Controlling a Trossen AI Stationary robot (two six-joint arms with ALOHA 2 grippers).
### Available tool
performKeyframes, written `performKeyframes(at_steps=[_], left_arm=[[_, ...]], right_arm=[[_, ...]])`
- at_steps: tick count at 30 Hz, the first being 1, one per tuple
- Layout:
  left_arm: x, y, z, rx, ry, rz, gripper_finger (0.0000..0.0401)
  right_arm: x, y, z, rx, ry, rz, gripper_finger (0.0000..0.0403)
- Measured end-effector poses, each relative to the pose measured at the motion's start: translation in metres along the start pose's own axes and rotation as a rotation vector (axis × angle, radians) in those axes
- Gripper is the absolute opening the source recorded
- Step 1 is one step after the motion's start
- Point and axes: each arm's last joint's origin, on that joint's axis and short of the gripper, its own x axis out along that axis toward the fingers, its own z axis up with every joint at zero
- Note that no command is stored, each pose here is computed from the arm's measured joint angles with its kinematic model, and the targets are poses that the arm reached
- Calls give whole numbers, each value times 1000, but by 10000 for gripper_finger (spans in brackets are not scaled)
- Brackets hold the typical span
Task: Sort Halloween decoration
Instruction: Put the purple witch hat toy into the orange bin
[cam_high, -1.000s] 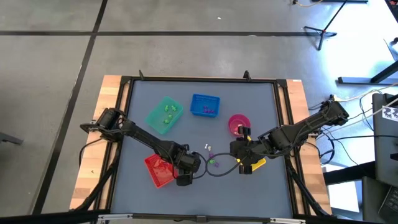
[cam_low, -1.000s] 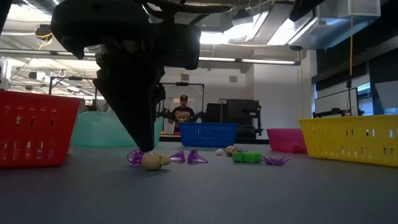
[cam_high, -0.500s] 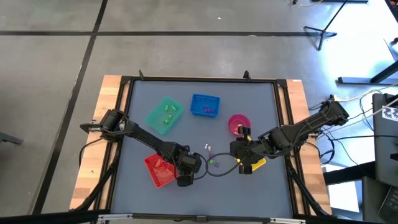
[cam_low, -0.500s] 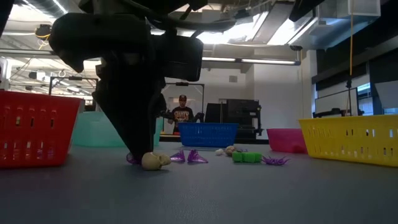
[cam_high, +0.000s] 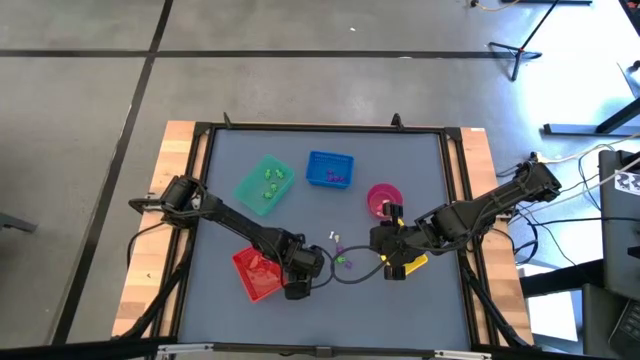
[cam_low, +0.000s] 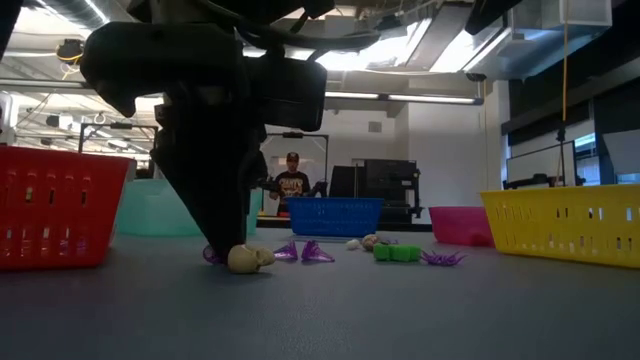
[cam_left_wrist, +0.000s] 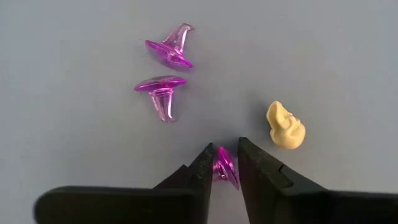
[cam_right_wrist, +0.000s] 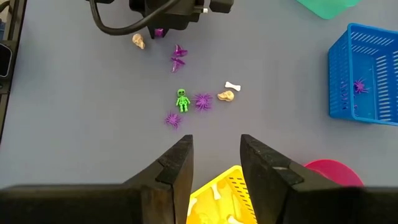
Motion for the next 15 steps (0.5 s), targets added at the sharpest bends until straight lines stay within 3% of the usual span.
performKeyframes(at_steps=[7,15], left_arm=[[1,-1,0,1,2,-13,4],[1,-1,0,2,2,-13,1]], right_arm=[[0,0,0,0,0,0,131],[0,0,0,0,0,0,131]])
